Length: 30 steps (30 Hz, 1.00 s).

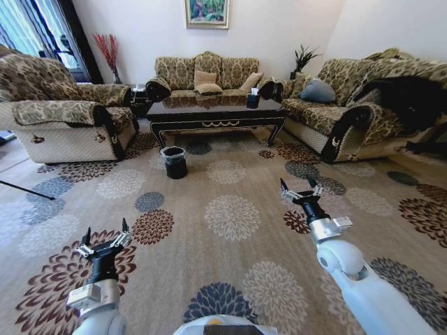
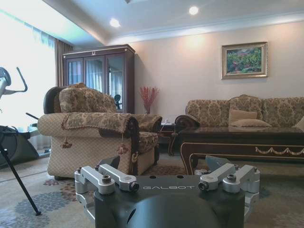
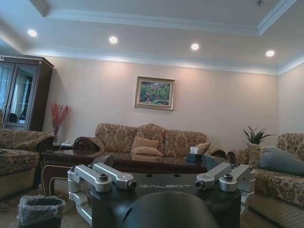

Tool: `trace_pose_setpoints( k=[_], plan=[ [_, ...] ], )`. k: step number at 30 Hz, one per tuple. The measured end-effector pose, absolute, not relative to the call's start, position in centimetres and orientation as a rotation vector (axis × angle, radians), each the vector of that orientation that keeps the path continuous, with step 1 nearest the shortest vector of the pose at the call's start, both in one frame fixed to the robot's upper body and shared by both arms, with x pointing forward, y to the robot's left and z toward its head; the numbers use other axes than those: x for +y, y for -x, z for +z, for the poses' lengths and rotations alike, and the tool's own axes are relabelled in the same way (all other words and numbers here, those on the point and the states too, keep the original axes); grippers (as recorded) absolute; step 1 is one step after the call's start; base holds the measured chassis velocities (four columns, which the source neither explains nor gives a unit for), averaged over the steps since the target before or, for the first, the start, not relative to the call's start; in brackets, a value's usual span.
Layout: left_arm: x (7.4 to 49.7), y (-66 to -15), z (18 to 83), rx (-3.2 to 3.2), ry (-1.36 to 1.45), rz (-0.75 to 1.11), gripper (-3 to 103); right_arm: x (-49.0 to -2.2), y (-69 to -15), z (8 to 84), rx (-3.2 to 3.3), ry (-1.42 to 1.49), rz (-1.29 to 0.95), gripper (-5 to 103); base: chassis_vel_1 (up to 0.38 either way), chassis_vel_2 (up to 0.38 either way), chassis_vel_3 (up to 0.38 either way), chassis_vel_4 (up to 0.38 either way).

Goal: Move to the front of the table and pick up the trash from the floor, then place it into the trash bin.

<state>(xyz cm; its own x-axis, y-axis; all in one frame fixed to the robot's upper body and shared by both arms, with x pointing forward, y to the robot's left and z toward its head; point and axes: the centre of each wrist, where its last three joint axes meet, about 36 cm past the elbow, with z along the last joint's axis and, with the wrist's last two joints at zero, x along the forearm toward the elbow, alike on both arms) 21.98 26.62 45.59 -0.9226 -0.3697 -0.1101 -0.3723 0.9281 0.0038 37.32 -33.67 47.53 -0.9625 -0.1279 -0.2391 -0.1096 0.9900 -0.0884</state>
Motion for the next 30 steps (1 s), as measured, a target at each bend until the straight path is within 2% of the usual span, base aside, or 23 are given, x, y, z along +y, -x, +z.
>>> trace_pose_setpoints(
  k=[30],
  plan=[
    [26.62, -21.98, 45.58, 2.979, 0.575, 0.037, 100, -33.67, -37.32, 47.53, 2.888, 0.175, -0.109, 100, 0.000, 0.000, 0.000, 0.000]
  ],
)
